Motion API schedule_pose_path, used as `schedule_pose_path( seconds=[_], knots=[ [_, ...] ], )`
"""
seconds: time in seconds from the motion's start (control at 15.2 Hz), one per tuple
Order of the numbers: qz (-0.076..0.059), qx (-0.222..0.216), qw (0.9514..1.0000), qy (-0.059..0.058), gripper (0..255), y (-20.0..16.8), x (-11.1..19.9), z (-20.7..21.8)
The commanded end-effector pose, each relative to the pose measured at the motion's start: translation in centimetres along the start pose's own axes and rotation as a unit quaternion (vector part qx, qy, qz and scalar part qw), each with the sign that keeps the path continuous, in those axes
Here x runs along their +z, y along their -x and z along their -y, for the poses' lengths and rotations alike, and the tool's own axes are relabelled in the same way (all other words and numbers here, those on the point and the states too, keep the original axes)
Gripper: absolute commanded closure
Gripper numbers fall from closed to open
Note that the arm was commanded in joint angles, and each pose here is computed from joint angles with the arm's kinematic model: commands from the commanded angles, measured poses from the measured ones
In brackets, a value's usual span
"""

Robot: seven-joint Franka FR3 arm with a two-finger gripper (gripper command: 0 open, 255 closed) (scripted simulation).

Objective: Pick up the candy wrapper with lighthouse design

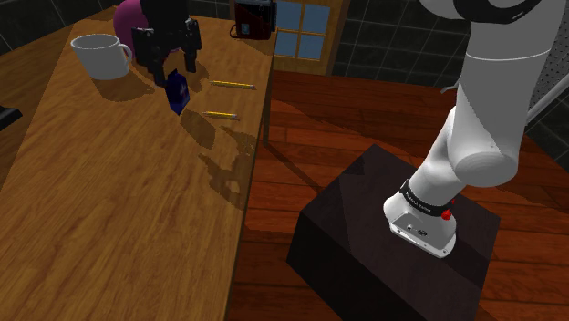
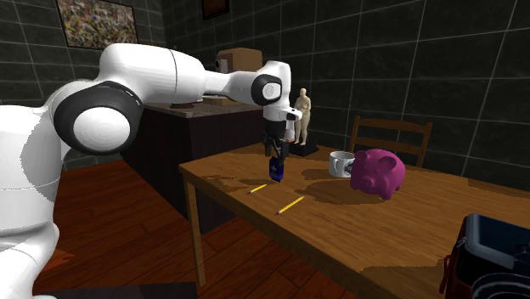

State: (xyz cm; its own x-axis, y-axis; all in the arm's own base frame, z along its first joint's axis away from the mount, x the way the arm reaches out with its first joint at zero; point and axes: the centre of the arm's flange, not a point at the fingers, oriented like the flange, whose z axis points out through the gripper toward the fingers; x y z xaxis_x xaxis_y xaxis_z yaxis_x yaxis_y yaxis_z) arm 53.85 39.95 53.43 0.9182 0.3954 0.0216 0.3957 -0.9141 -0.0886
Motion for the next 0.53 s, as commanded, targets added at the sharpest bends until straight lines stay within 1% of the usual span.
schedule_pose_path(
  seconds=[0.0,0.07,0.2,0.26,0.46],
  knots=[
    [0.000,0.000,1.0000,0.000,0,0.06,1.07,-0.07],
    [0.000,0.000,1.0000,0.000,0,0.08,1.90,-0.14],
    [0.000,0.000,1.0000,0.000,0,0.08,1.90,-0.14],
    [0.000,0.000,1.0000,0.000,255,0.11,1.92,-0.15],
    [0.000,0.000,1.0000,0.000,255,0.14,1.91,-0.16]
  ],
)
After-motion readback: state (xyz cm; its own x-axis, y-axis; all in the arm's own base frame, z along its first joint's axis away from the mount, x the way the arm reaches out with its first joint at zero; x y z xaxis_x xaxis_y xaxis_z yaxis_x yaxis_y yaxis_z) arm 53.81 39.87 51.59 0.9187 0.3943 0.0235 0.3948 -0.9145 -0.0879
